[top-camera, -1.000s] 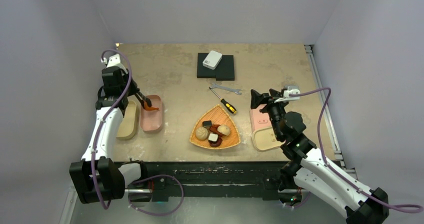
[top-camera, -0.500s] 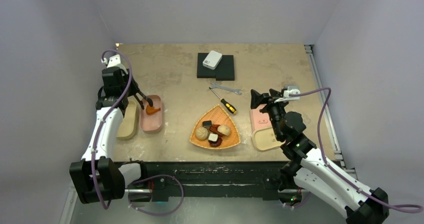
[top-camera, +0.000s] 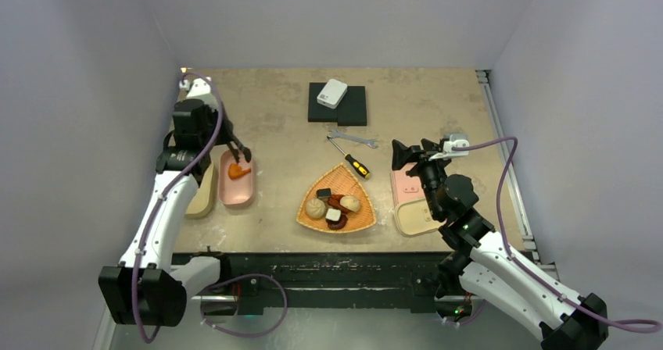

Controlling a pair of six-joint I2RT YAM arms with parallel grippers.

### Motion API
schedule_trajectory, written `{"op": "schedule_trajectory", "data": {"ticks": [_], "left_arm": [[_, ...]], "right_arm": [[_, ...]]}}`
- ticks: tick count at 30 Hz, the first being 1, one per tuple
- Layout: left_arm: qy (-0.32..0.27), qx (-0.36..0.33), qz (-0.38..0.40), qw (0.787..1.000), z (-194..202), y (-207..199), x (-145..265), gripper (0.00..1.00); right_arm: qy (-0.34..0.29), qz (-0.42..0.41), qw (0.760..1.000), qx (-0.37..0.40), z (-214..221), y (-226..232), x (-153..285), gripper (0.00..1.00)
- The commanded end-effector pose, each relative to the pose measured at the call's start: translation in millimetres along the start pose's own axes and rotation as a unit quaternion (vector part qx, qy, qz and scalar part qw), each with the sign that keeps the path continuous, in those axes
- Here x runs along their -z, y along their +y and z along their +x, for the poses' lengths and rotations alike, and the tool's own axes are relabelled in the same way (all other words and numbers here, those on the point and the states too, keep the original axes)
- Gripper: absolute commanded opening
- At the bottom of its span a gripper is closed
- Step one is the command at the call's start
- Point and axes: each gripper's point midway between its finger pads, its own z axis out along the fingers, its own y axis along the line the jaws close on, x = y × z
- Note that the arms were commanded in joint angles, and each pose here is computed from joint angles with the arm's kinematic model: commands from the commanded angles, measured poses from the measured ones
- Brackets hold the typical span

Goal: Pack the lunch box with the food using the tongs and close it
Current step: Pick up the fake food from the plate.

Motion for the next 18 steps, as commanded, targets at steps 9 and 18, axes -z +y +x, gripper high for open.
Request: {"op": "schedule_trajectory", "data": {"ticks": [9,18], "left_arm": [[0.027,-0.112,0.246,0.962,17.6,-163.9,68.3,0.26],[0.034,-0.194,0.35,0.916,70.8,-221.4,110.9,0.27]], "right_arm": [[-0.016,0.003,1.0,-0.006,-11.4,1.4,-2.0,0.82],[-0.016,0.009,1.0,-0.005,-10.8,-0.7,-2.0,0.83]]}}
